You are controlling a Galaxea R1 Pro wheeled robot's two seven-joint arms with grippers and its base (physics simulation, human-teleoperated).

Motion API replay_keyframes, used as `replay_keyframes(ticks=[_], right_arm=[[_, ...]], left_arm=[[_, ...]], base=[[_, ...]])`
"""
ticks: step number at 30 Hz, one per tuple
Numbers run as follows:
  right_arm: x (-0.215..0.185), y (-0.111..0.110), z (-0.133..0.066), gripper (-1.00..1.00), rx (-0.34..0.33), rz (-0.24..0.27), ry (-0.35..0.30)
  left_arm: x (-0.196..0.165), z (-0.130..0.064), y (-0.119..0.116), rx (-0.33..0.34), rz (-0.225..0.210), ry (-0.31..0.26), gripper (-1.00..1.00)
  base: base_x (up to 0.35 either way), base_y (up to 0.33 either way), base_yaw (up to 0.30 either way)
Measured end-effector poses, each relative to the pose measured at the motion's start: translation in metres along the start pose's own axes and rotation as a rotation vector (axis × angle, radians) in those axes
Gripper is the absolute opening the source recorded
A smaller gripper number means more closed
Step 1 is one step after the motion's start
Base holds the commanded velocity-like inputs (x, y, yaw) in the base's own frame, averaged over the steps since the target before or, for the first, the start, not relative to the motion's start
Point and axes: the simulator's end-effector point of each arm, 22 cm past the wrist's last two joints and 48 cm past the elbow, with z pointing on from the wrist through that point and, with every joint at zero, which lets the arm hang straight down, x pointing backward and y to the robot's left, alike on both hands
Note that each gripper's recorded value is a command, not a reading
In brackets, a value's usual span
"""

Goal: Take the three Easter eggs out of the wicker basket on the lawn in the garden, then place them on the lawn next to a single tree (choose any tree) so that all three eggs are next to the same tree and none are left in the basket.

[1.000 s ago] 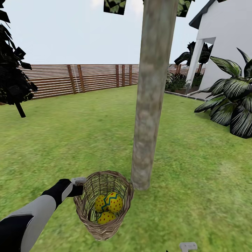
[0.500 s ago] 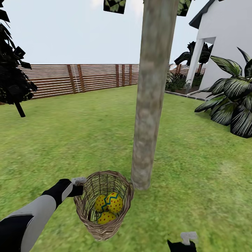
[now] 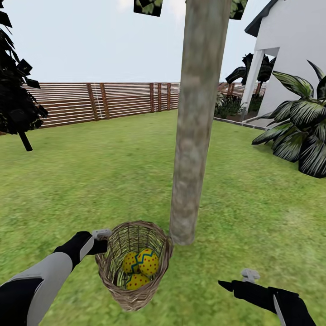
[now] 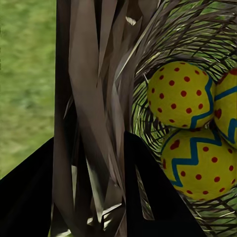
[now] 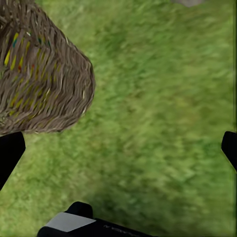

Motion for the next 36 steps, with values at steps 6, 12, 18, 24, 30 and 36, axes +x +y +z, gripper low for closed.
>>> replay_keyframes(ticks=[6,12,18,24,30,36], right_arm=[[0.001,-0.004,0.006,1.0,0.0,-0.003,-0.005],[0.004,-0.008,0.012,1.0,0.001,-0.004,-0.006],[0.006,-0.012,0.018,1.0,0.001,-0.004,-0.006],[0.01,-0.016,0.025,1.0,0.001,-0.003,-0.005],[0.012,-0.023,0.029,1.0,0.007,-0.004,-0.005],[0.017,-0.031,0.035,1.0,0.011,-0.001,-0.002]], left_arm=[[0.002,0.007,-0.001,0.001,0.0,0.0,-1.0],[0.004,0.014,-0.001,0.002,0.0,0.0,-1.0],[0.006,0.022,-0.001,0.002,0.0,0.0,-1.0],[0.008,0.029,-0.001,0.002,0.0,-0.001,-1.0],[0.011,0.037,-0.001,0.001,0.001,-0.001,-1.0],[0.014,0.045,-0.001,0.001,0.001,-0.001,-1.0]], base=[[0.0,0.0,0.0],[0.0,0.0,0.0],[0.0,0.0,0.0],[0.0,0.0,0.0],[0.0,0.0,0.0],[0.0,0.0,0.0]])
